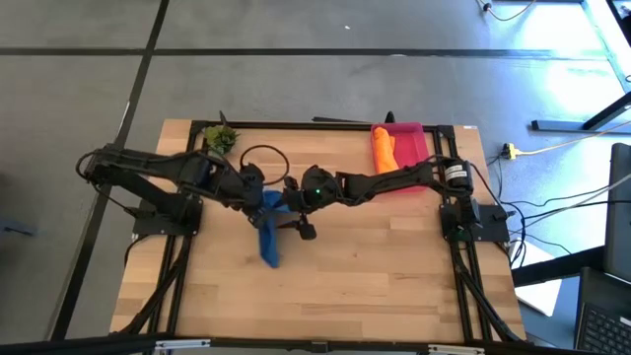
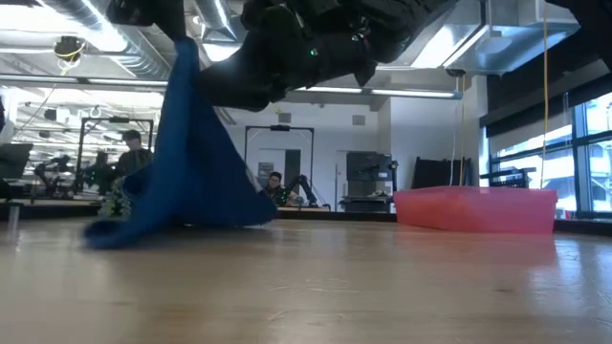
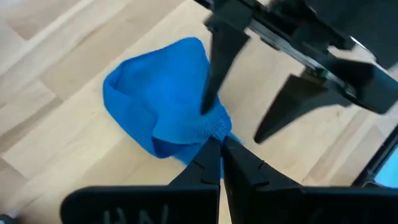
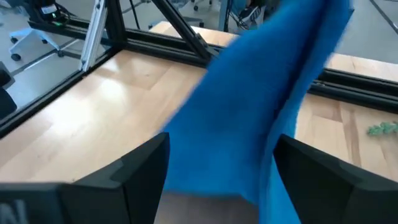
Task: Roll microfiber towels into tight, uniform cylinder then place into a basket
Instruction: Fold the blue microfiber towel
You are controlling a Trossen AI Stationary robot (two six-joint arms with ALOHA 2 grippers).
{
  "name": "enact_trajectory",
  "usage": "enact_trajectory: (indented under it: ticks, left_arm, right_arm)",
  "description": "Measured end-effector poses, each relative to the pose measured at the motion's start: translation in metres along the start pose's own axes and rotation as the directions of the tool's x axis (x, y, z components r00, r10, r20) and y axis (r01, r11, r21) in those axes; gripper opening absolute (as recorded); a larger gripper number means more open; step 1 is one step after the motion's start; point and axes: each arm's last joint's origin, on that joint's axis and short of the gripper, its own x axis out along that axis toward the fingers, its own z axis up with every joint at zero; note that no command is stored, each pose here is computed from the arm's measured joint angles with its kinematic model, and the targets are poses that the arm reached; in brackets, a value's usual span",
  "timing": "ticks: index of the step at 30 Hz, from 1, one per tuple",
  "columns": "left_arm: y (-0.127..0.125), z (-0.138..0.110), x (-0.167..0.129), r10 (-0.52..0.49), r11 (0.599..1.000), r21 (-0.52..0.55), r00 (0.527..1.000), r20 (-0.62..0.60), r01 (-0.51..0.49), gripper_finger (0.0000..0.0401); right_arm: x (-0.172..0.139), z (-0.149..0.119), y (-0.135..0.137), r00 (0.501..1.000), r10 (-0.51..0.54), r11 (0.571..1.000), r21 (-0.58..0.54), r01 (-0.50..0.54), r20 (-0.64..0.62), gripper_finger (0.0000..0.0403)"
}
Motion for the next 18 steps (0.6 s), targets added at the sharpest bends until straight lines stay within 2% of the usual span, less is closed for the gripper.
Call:
enact_trajectory:
  ticks: [2,9,18]
  left_arm:
    - [0.0019,0.0022,-0.0019,0.014,1.000,-0.006,1.000,0.006,-0.014,0.0000]
    - [0.0033,0.0043,-0.0015,0.016,0.999,0.034,1.000,0.005,-0.016,0.0000]
    - [0.0037,0.0021,-0.0060,-0.021,0.999,0.037,1.000,-0.015,0.022,0.0000]
  right_arm:
    - [0.0000,0.0002,-0.0001,1.000,-0.004,1.000,0.013,0.004,0.002,0.0284]
    - [-0.0005,-0.0012,-0.0045,0.990,-0.140,0.989,0.049,0.142,-0.030,0.0284]
    - [-0.0008,-0.0095,-0.0029,0.984,-0.137,0.988,0.061,0.145,-0.117,0.0284]
